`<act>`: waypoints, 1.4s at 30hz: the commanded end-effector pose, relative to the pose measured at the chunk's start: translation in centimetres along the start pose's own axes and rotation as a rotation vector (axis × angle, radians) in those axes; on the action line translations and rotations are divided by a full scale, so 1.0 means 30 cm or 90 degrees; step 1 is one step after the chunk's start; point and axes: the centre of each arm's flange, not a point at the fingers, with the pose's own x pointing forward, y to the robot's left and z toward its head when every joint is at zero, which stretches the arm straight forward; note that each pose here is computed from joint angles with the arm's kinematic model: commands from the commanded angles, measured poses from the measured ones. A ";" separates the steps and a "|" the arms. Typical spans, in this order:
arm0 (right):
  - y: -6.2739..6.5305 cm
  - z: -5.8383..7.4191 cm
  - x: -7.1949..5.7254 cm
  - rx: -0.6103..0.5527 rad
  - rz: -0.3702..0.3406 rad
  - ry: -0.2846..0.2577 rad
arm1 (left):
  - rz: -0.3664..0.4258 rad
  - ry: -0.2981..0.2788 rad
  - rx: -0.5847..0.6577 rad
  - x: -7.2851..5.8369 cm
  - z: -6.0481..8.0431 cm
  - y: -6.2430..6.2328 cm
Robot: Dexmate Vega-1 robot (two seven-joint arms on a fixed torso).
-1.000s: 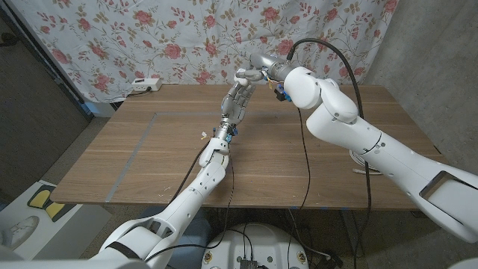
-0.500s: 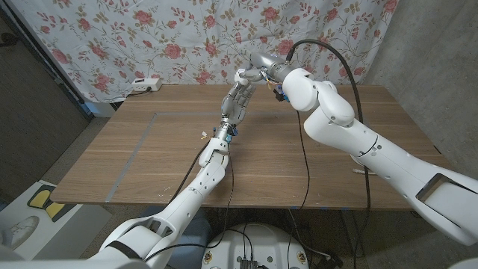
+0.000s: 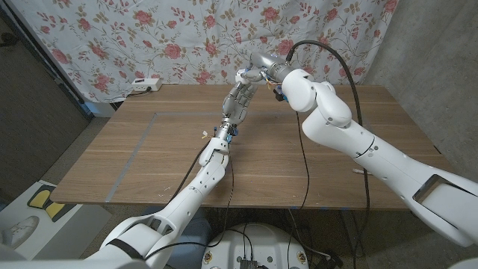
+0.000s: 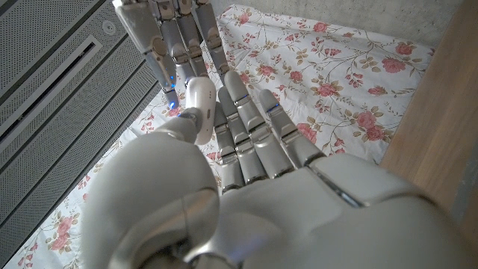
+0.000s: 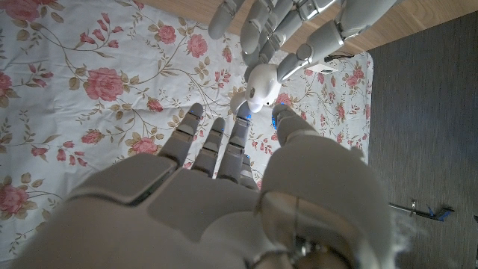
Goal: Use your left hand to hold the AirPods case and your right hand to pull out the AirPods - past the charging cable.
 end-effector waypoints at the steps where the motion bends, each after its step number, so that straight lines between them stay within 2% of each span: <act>1: 0.008 -0.002 0.003 0.003 -0.003 0.001 | 0.000 0.005 -0.002 0.003 -0.004 0.002; 12: 0.014 -0.011 0.000 0.011 -0.003 0.006 | 0.005 0.008 0.014 -0.003 0.005 -0.001; 27: 0.026 -0.013 -0.003 0.004 0.005 0.012 | -0.012 0.010 0.012 0.005 0.006 -0.009; 42: 0.031 -0.017 -0.012 0.006 -0.008 0.013 | -0.016 0.015 0.009 0.002 0.000 -0.014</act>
